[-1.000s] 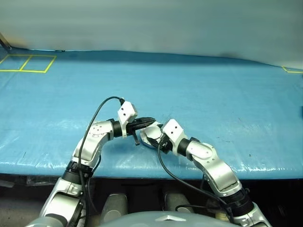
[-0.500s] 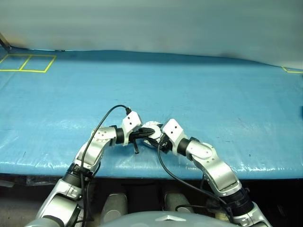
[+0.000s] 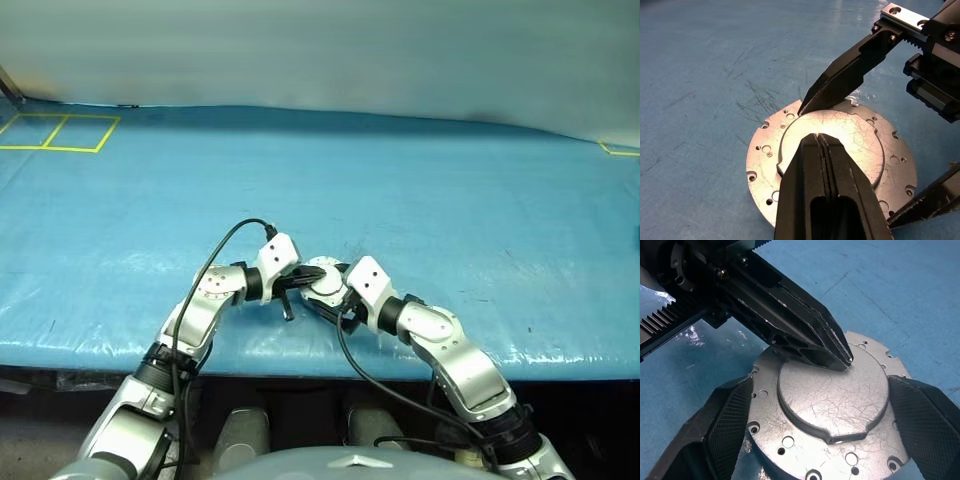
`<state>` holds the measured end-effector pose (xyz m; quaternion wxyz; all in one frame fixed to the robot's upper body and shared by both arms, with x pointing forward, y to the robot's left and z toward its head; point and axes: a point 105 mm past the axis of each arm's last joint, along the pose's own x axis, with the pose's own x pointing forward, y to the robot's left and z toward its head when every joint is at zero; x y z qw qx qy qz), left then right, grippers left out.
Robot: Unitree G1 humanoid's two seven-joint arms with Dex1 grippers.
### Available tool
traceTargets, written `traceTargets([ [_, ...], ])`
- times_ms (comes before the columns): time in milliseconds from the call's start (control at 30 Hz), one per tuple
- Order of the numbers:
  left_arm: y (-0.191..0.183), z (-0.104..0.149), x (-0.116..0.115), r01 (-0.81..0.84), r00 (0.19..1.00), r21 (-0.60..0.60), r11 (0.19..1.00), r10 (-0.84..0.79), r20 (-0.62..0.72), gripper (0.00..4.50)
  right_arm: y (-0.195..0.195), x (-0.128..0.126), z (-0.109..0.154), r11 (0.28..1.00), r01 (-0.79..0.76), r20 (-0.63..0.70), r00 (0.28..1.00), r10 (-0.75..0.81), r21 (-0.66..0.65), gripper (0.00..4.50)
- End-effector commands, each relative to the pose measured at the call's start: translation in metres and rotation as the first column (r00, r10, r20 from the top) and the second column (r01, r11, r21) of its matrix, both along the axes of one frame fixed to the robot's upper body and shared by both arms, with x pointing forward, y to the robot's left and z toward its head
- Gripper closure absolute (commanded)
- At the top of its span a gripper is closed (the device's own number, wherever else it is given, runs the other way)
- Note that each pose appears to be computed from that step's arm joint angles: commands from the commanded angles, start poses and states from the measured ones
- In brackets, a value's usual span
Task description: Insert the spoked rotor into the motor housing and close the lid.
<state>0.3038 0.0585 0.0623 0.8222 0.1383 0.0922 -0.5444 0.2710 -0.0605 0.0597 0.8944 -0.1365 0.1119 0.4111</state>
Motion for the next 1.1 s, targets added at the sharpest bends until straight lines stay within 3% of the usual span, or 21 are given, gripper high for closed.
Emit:
traceTargets([
  [33, 0.009, -0.017, -0.004, -0.024, 0.998, 0.047, 0.999, 0.027, -0.060, 4.50, -0.005, 0.005, 0.017, 0.998, 0.029, 0.062, 0.998, -0.033, 0.054, 0.04],
  [233, 0.005, -0.018, -0.006, -0.015, 0.998, 0.044, 0.999, 0.018, -0.063, 4.50, -0.010, -0.004, 0.060, 0.976, -0.019, 0.134, 0.991, -0.010, 0.215, 0.04],
  [333, 0.004, -0.019, -0.008, -0.009, 0.998, 0.040, 0.999, 0.012, -0.067, 4.50, -0.023, -0.006, 0.070, 0.950, 0.032, 0.091, 0.994, -0.063, 0.310, 0.04],
  [500, 0.003, -0.022, -0.008, -0.003, 0.998, 0.046, 0.999, 0.006, -0.067, 4.50, -0.057, -0.009, 0.039, 0.836, 0.282, -0.291, 0.944, -0.155, 0.471, 0.04],
  [567, 0.003, -0.022, -0.008, -0.006, 0.998, 0.042, 0.999, 0.008, -0.066, 4.50, -0.069, -0.015, 0.018, 0.729, 0.426, -0.514, 0.850, -0.118, 0.536, 0.04],
  [633, 0.003, -0.022, -0.007, -0.010, 0.998, 0.042, 0.999, 0.013, -0.064, 4.50, -0.075, -0.024, 0.000, 0.686, 0.507, -0.632, 0.770, -0.089, 0.521, 0.04],
  [800, 0.016, -0.020, -0.001, -0.053, 0.996, 0.019, 0.998, 0.054, -0.065, 4.50, -0.061, -0.040, -0.019, 0.670, 0.540, -0.732, 0.681, 0.008, 0.509, 0.04],
  [867, 0.019, -0.018, -0.001, -0.044, 0.997, 0.015, 0.999, 0.045, -0.066, 4.50, -0.050, -0.044, -0.022, 0.695, 0.519, -0.742, 0.670, 0.032, 0.498, 0.04],
  [1100, 0.027, -0.022, -0.001, -0.081, 0.994, 0.051, 0.995, 0.084, -0.065, 4.50, -0.027, -0.034, -0.021, 0.676, 0.502, -0.736, 0.671, 0.087, 0.538, 0.04],
])
